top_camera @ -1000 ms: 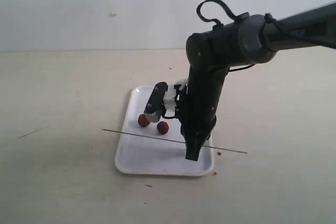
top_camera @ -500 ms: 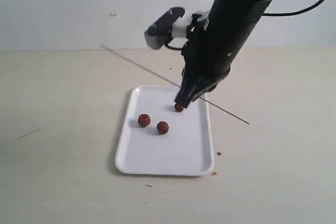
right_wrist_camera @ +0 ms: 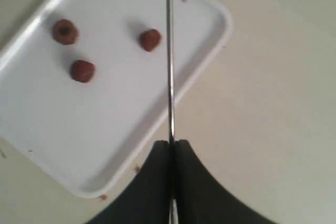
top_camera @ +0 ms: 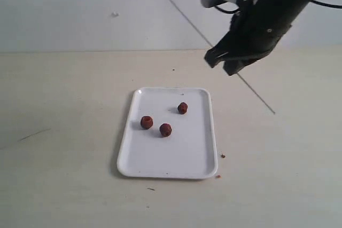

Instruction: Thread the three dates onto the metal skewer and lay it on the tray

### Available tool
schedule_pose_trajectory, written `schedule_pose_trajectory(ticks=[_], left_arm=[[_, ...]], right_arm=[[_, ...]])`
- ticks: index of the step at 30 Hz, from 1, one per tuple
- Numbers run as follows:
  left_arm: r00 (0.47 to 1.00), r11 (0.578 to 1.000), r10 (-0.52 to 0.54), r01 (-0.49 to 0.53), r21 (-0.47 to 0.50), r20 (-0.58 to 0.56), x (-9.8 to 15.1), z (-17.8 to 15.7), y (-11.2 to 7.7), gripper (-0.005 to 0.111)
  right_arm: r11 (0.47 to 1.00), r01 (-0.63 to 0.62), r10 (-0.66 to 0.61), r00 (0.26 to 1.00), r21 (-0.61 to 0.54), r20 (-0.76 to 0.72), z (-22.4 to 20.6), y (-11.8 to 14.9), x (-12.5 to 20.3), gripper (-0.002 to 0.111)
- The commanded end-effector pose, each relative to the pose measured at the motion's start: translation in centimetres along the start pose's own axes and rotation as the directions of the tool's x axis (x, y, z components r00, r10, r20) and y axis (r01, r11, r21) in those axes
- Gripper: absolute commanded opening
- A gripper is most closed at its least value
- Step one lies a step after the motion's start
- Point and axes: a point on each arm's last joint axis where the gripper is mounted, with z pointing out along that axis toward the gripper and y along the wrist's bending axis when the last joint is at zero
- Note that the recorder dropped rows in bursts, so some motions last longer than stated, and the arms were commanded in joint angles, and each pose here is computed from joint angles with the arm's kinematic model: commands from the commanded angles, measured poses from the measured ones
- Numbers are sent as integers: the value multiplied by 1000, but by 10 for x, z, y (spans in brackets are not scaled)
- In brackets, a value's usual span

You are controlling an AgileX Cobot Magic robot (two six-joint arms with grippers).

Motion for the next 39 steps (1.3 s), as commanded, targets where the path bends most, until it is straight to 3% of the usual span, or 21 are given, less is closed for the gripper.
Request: schedule_pose_trajectory(ticks=[1, 5, 8, 9, 10, 11, 14, 16, 17, 18, 19, 20, 21, 23, 25, 27, 30, 32, 33, 36, 39], left_arm=[[977, 1000, 4, 2, -29, 215, -20, -3, 3, 0], [941, 999, -22, 35, -33, 339, -31, -6, 4, 0], [864, 962, -266, 263, 69, 427, -39, -10, 5, 0], [761, 884, -464, 432, 180, 454, -44, -12, 5, 0], [724, 852, -521, 478, 215, 452, -45, -13, 5, 0], [664, 793, -607, 548, 268, 437, -46, -13, 6, 0], [630, 756, -651, 585, 294, 423, -47, -14, 6, 0], [538, 717, -693, 582, 384, 480, -56, -20, 7, 0], [464, 709, -700, 541, 452, 542, -64, -27, 8, 0], [423, 725, -683, 494, 480, 596, -81, -34, 10, 0], [448, 757, -646, 478, 445, 619, -104, -35, 15, 0], [522, 787, -610, 486, 380, 596, -127, -29, 20, 0], [608, 793, -604, 521, 316, 515, -149, -16, 24, 0], [798, 844, -535, 518, 138, 278, -185, 26, 31, 0], [864, 868, -496, 496, 30, 80, -199, 63, 33, 0], [893, 901, -433, 431, -40, -127, -204, 97, 30, 0], [853, 953, -269, 302, 3, -448, -201, 152, 5, 0], [793, 962, -112, 239, 136, -599, -200, 186, -28, 0], [749, 950, 9, 201, 240, -663, -194, 209, -57, 0], [685, 911, 195, 140, 389, -702, -187, 242, -109, 0], [595, 830, 414, 64, 554, -689, -168, 268, -161, 7]], right_arm=[[993, -110, 112, 993, 36, -32, 0, -41, 12, 0], [991, -131, 131, 991, -10, -11, 11, -56, 26, 0], [996, -85, 85, 996, -31, -4, 27, -57, 40, 0], [997, -73, 73, 997, -23, 0, 32, -57, 44, 0], [997, -71, 71, 997, -18, 7, 34, -58, 45, 0], [997, -73, 73, 997, -8, 25, 35, -58, 45, 0], [997, -74, 74, 997, -6, 26, 35, -59, 45, 0], [997, -77, 77, 997, -7, 31, 35, -59, 44, 0], [997, -79, 79, 996, -5, 37, 35, -59, 44, 0], [997, -81, 81, 996, -3, 46, 35, -59, 43, 0], [996, -87, 87, 995, -5, 55, 35, -59, 42, 0], [996, -87, 87, 995, -5, 55, 35, -59, 42, 0], [996, -87, 87, 995, -3, 57, 35, -60, 42, 0], [996, -87, 87, 995, -5, 53, 35, -59, 42, 0], [997, -81, 81, 996, -3, 48, 35, -60, 43, 0], [997, -81, 81, 996, 2, 43, 35, -61, 44, 0], [998, -60, 60, 998, 7, 23, 34, -65, 47, 0], [998, -63, 63, 998, 7, 15, 34, -70, 49, 0], [997, -79, 78, 997, 9, 15, 33, -74, 51, 0], [995, -103, 103, 995, 13, 8, 31, -82, 55, 0], [992, -122, 122, 993, 15, 6, 30, -87, 58, 0]])
